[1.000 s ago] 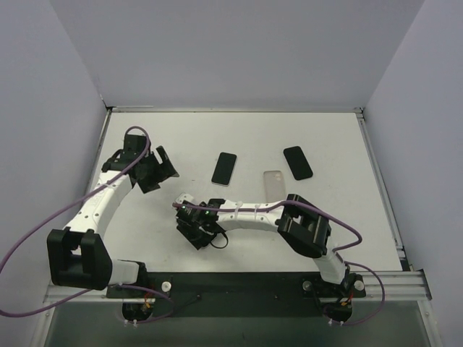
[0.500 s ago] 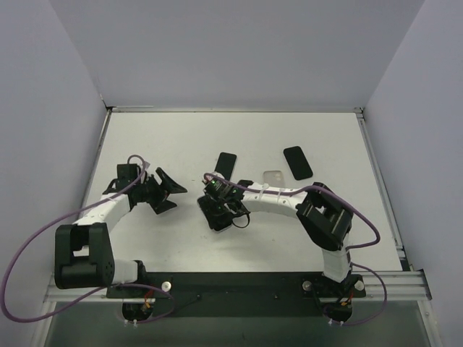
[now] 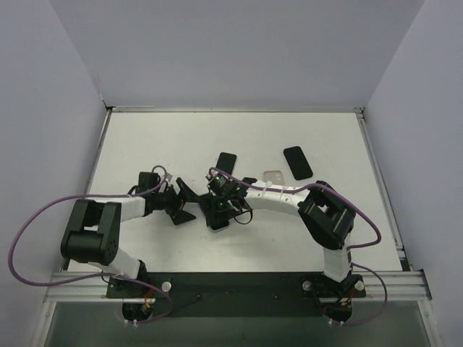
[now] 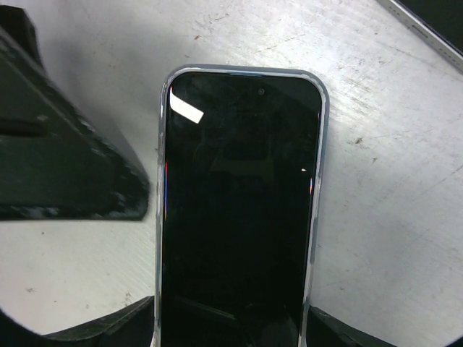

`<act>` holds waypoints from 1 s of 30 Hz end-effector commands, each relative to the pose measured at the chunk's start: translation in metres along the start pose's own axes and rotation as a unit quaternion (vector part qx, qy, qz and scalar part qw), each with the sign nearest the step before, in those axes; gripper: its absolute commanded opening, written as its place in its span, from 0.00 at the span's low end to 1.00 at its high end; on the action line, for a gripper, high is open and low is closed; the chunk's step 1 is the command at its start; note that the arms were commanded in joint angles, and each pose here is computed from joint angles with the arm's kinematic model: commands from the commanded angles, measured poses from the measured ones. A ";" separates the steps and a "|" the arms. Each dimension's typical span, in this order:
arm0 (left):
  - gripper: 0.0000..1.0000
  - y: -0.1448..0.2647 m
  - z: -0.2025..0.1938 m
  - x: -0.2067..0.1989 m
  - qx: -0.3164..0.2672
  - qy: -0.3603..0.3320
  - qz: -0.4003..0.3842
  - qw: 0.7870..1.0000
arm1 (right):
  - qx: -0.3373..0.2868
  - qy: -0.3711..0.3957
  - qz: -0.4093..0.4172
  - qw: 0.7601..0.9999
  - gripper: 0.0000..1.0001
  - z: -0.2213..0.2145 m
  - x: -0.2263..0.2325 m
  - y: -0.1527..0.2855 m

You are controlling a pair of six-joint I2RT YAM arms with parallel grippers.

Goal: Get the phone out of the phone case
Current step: Pick up the phone at the center of the board.

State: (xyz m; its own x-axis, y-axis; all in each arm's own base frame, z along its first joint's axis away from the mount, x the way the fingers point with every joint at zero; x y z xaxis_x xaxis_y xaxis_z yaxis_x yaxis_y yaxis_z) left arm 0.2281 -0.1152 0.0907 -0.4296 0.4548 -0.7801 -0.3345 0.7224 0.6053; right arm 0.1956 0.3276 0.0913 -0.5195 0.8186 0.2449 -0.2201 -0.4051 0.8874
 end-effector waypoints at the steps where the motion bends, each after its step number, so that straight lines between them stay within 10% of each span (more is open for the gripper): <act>1: 0.94 -0.021 0.006 -0.006 -0.018 -0.031 0.014 0.999 | -0.022 -0.011 0.062 0.998 0.34 0.008 0.018 0.018; 16: 0.59 -0.045 -0.002 -0.014 -0.020 -0.066 0.092 0.993 | -0.047 -0.025 0.072 0.996 0.34 0.012 0.018 0.034; 23: 0.19 -0.043 -0.003 -0.019 -0.024 -0.065 0.081 0.994 | -0.040 -0.035 0.079 0.995 0.34 0.011 0.017 0.032; 25: 0.00 -0.040 -0.002 -0.025 -0.027 -0.072 0.074 0.994 | -0.038 -0.047 0.086 0.994 0.39 0.012 0.014 0.032; 30: 0.00 -0.031 0.001 -0.046 -0.041 -0.095 0.052 0.993 | -0.050 -0.063 0.107 0.991 0.79 0.021 0.005 0.045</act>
State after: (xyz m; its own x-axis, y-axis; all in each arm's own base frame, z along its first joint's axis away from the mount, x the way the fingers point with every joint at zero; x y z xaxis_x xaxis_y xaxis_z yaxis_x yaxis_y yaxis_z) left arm 0.2454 -0.1597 0.0852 -0.3533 0.6023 -0.7158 -0.2917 0.6561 0.6960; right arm 0.1939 0.3315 0.1150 -0.4602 0.7777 0.4282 -0.1765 -0.5528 0.8144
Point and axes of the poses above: each gripper's point midway between its finger pads, its own y axis back along the fingers, its own x axis along the line the jaws close on, z = x × y, the point moved 8 cm from there along y, back along the fingers, and after that the axes turned 2 degrees about y, right-handed, at the moved point
